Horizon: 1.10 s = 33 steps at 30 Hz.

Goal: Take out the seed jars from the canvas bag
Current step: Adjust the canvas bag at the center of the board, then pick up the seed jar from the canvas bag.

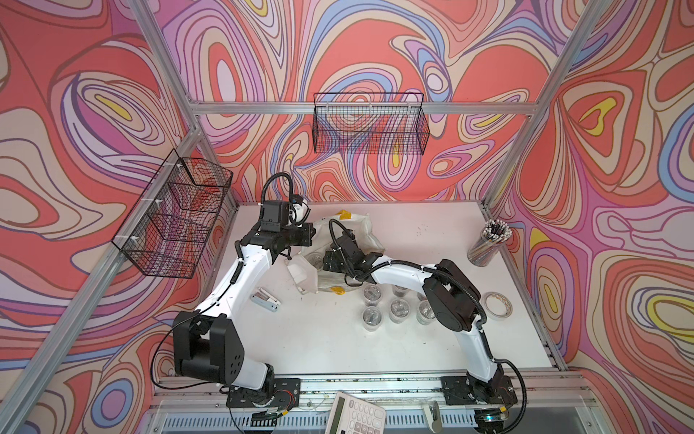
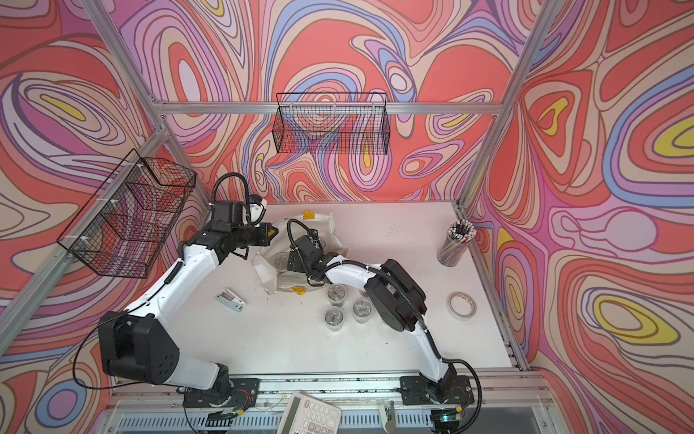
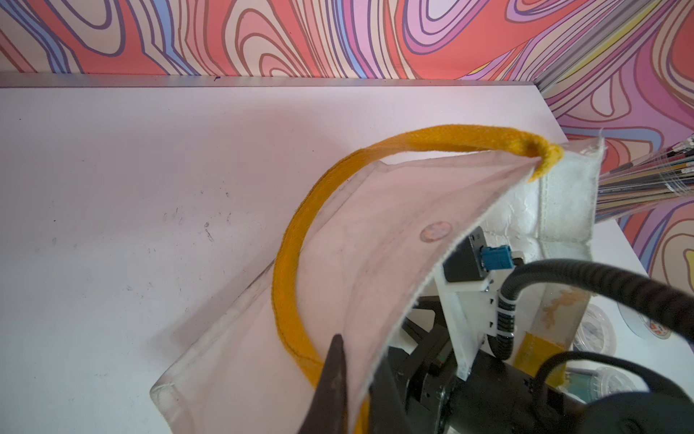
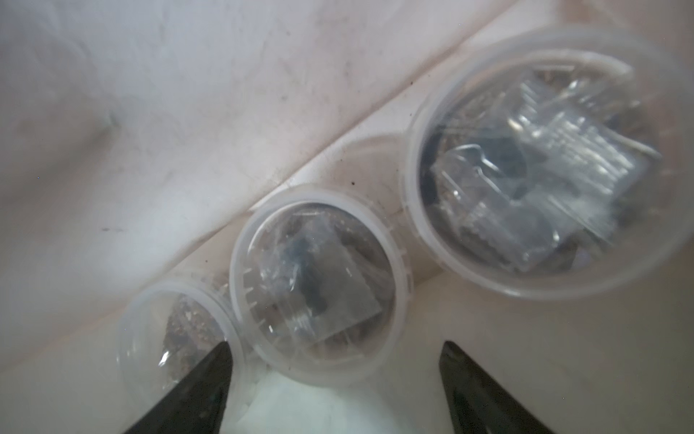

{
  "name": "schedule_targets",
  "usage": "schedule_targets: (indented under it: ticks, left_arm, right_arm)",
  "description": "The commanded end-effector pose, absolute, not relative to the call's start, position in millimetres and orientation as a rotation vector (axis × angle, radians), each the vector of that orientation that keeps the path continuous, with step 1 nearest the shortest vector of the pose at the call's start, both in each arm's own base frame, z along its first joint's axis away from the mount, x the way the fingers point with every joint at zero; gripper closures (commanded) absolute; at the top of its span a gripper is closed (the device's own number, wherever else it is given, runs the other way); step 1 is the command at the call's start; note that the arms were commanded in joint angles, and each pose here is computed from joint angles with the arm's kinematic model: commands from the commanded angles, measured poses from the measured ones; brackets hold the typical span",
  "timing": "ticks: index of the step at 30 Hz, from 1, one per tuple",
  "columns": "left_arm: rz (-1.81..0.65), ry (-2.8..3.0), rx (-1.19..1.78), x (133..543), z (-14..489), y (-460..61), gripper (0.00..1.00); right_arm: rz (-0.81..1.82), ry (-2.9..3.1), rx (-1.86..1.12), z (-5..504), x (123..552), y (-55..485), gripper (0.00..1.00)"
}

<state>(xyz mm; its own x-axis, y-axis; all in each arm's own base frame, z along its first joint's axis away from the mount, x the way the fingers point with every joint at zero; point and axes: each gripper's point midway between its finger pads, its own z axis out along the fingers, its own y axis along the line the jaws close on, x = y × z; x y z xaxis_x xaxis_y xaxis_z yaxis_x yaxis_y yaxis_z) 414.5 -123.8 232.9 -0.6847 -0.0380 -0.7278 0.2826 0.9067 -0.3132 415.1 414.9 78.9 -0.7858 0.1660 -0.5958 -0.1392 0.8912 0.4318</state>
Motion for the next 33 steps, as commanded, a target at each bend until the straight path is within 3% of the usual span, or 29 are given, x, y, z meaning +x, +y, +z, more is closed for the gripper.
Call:
schedule_targets:
  ticks: [1,25,33]
  left_arm:
    - [-0.563,2.204,0.187,413,252,-130,1.00]
    - [-0.578,2.213,0.192,411,248,-132,1.00]
    - [-0.580,2.215,0.193,411,248,-132,1.00]
  right_arm:
    - [0.581,2.359,0.092,87,426,412,0.10]
    - [0.542,2.298,0.293,79,450,411,0.08]
    - [0.520,2.313,0.300,67,452,412,0.19]
